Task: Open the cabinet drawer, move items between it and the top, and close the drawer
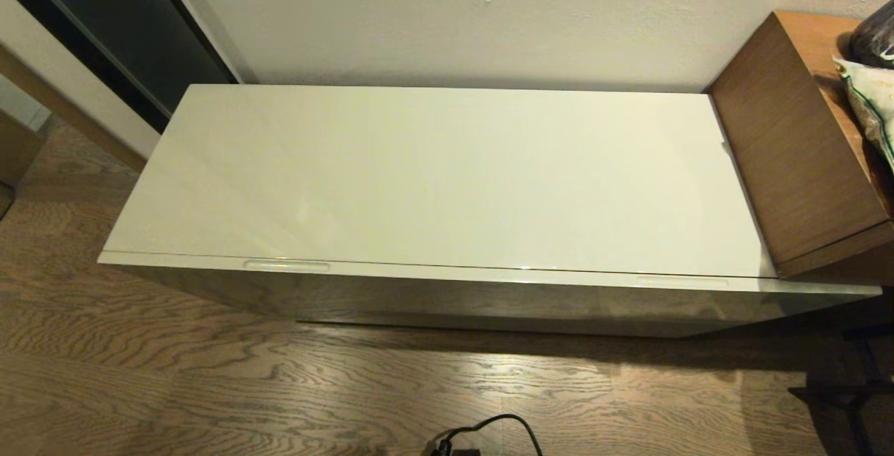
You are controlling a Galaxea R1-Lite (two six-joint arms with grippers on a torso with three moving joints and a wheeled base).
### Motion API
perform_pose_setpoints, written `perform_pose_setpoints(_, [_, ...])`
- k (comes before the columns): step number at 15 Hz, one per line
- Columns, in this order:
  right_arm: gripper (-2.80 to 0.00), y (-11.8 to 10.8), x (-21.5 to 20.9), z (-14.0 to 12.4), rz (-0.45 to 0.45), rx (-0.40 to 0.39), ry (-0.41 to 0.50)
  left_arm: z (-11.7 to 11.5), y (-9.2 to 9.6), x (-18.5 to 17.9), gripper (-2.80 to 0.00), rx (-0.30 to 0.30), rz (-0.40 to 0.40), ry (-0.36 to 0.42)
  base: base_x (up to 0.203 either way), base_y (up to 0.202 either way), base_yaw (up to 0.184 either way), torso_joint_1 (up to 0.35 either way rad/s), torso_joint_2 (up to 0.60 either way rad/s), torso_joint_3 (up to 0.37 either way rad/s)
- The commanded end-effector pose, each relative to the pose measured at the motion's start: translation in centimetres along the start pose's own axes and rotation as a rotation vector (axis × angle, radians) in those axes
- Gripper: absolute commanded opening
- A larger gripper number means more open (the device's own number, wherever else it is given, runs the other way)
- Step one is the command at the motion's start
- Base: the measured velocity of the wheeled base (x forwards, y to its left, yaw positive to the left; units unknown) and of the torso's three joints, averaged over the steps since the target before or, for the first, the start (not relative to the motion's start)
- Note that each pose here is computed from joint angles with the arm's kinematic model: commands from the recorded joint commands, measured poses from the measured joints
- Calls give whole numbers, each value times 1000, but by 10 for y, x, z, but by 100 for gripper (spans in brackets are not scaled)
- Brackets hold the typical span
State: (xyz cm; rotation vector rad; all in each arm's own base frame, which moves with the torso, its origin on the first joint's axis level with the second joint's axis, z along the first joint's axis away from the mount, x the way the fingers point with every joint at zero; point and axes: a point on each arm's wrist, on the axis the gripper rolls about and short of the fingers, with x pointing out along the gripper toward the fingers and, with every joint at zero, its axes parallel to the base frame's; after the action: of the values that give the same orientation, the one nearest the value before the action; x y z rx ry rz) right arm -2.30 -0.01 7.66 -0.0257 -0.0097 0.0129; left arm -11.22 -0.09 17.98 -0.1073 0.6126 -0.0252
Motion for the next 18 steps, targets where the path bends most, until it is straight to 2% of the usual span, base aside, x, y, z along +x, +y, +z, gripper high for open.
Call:
perform_pose_setpoints(1, [-280,0,0,0,1,0,0,-18,2,5,-280,26,1,-9,0,0,0,0,0,0])
perform_pose_setpoints(2, [-280,0,0,0,1,0,1,-24,3,8,-280,47,2,-10,0,0,0,0,0,0])
perform_pose_setpoints(5, [-280,0,0,0,1,0,0,-58,6,15,-280,192,2,-87,0,0,0,0,0,0])
perform_pose_setpoints(7, [-280,0,0,0,1,0,0,-58,7,21,-280,222,16,-82,0,0,0,0,0,0])
perform_pose_setpoints(8, [-280,0,0,0,1,0,0,-56,7,21,-280,224,16,-105,0,0,0,0,0,0])
perform_pose_setpoints(10, [-280,0,0,0,1,0,1,-46,6,21,-280,222,17,-197,0,0,0,0,0,0])
perform_pose_setpoints(11, [-280,0,0,0,1,0,2,-41,6,23,-280,207,19,-246,0,0,0,0,0,0])
perform_pose_setpoints(15, [-280,0,0,0,1,0,0,-17,4,34,-280,14,-22,-485,0,0,0,0,0,0])
perform_pose_setpoints(17, [-280,0,0,0,1,0,2,-10,5,46,-280,-24,-15,-564,0,0,0,0,0,0])
perform_pose_setpoints(18, [-280,0,0,0,1,0,0,-9,6,57,-280,-32,18,-586,0,0,0,0,0,0])
